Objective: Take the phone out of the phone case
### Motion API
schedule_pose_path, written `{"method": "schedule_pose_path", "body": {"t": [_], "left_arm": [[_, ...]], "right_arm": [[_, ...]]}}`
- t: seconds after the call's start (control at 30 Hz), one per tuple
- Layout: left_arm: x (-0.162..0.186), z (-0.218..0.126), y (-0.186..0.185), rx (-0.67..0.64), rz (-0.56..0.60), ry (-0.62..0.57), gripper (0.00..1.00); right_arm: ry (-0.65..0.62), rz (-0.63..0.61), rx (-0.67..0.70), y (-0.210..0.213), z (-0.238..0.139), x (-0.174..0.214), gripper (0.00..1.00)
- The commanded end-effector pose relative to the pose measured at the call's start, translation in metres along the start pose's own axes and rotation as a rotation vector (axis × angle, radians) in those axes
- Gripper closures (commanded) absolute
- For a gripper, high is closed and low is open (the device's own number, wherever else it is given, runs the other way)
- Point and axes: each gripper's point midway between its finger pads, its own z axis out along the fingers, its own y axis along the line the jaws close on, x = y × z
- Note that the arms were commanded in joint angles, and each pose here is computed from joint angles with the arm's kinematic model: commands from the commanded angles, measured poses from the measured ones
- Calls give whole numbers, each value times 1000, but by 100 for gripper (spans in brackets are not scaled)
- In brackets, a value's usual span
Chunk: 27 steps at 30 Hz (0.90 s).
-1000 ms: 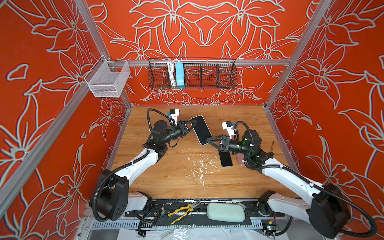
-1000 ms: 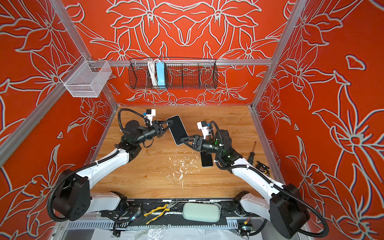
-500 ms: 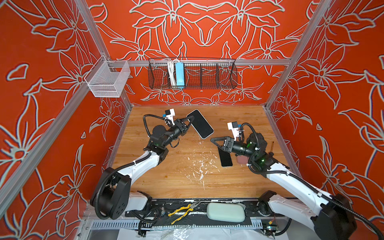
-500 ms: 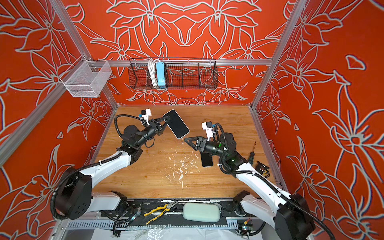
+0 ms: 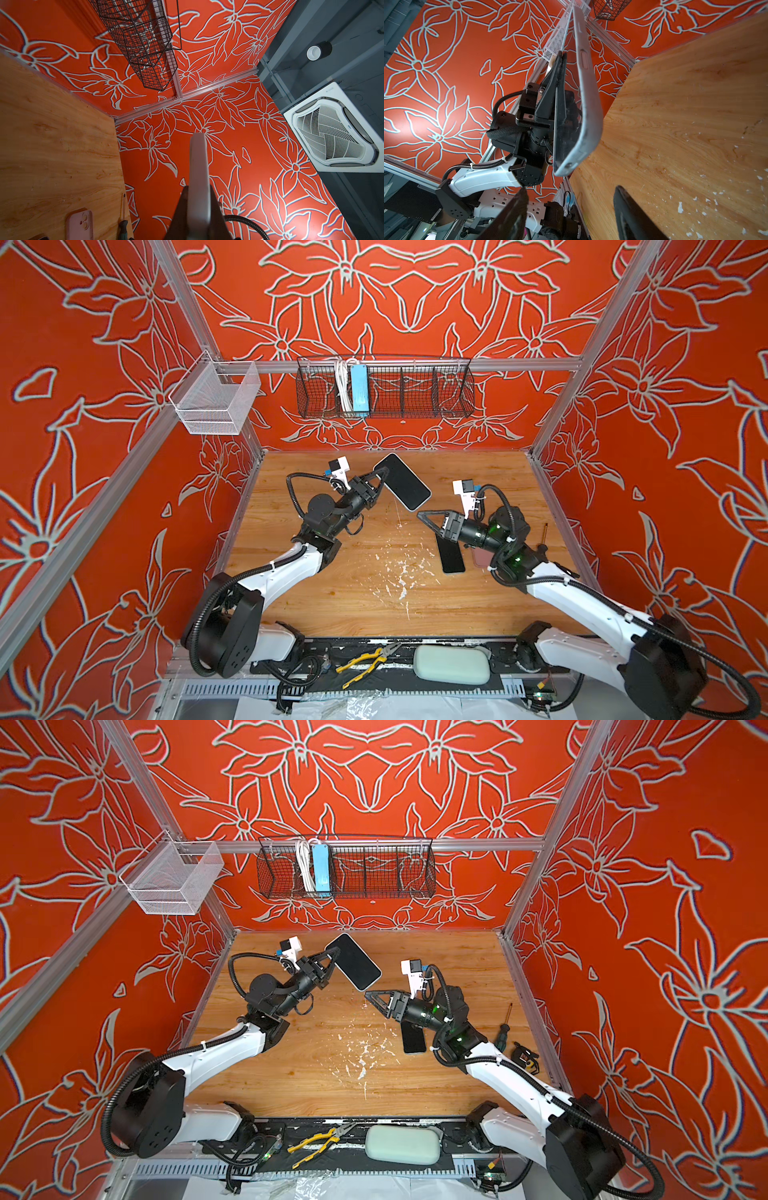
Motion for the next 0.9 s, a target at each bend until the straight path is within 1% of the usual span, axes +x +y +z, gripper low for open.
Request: {"method": "schedule_pose_path", "body": {"t": [0.0,0.07,0.17,0.23,0.37,0.57,0.87], "left_arm": [[-9,-4,-42,131,33,-61,100],[-8,-4,-42,134,29,-66,100],[-7,-6,-39,137,23,-79,100],[-7,-7,-38,136,20,-86,100],[-4,-6,-35,132,15,-85,100],[-2,-5,-37,152,-3,-83,100],[-3,-7,-48,177,-4,-85,100]], "right_arm": [[-42,-64,-75,26,6,-10,37],[-45,-73,-91,30,9,-8,40],[-87,-82,-105,34,9,-12,49],[-117,-86,-113,36,9,-14,51],[-142,-90,-108,37,12,-13,53],[-146,-69,-97,32,20,-10,55],[-183,-67,-40,19,15,-8,54]]}}
